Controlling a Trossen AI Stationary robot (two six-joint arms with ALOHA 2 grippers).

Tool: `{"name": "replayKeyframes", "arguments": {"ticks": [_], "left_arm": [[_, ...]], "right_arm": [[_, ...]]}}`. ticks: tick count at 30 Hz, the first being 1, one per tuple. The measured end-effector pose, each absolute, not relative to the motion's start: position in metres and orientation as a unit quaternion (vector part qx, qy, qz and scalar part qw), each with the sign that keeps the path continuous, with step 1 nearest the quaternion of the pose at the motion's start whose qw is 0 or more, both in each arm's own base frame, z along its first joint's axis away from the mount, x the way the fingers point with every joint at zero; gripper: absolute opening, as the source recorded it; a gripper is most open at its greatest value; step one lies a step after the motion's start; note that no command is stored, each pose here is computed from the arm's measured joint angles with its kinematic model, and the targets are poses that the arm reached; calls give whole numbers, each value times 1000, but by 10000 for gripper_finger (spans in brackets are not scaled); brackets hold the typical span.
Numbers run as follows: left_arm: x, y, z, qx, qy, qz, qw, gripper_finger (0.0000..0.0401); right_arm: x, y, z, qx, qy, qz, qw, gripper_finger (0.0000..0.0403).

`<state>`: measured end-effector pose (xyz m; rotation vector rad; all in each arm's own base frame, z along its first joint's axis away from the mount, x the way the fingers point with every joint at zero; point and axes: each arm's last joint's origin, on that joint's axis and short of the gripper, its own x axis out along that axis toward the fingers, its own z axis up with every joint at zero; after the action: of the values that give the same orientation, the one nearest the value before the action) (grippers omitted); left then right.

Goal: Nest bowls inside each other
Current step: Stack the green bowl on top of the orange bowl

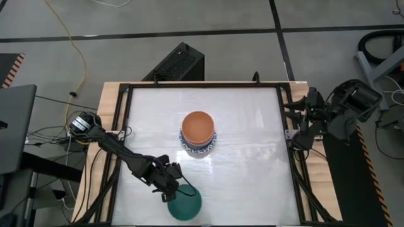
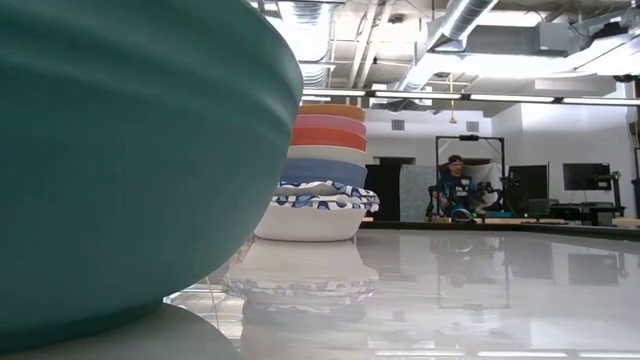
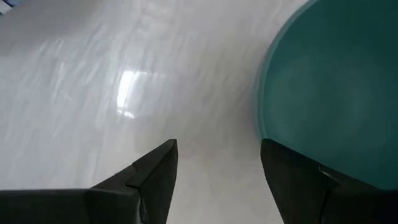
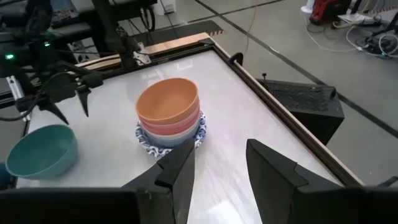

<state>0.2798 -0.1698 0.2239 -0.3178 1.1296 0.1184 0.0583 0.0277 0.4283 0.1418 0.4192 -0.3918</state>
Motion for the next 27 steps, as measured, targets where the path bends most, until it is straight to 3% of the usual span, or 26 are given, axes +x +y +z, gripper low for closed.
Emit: {"name": "replayKeyframes", "arguments": {"ticks": [19, 27], "left_arm": [[290, -175, 210, -128, 522, 40, 843, 219], [294, -178, 192, -129, 561, 24, 817, 219]], "right_arm": [[60, 29, 430, 83, 200, -190, 958, 166], [62, 32, 429, 83, 201, -191, 957, 166]]}}
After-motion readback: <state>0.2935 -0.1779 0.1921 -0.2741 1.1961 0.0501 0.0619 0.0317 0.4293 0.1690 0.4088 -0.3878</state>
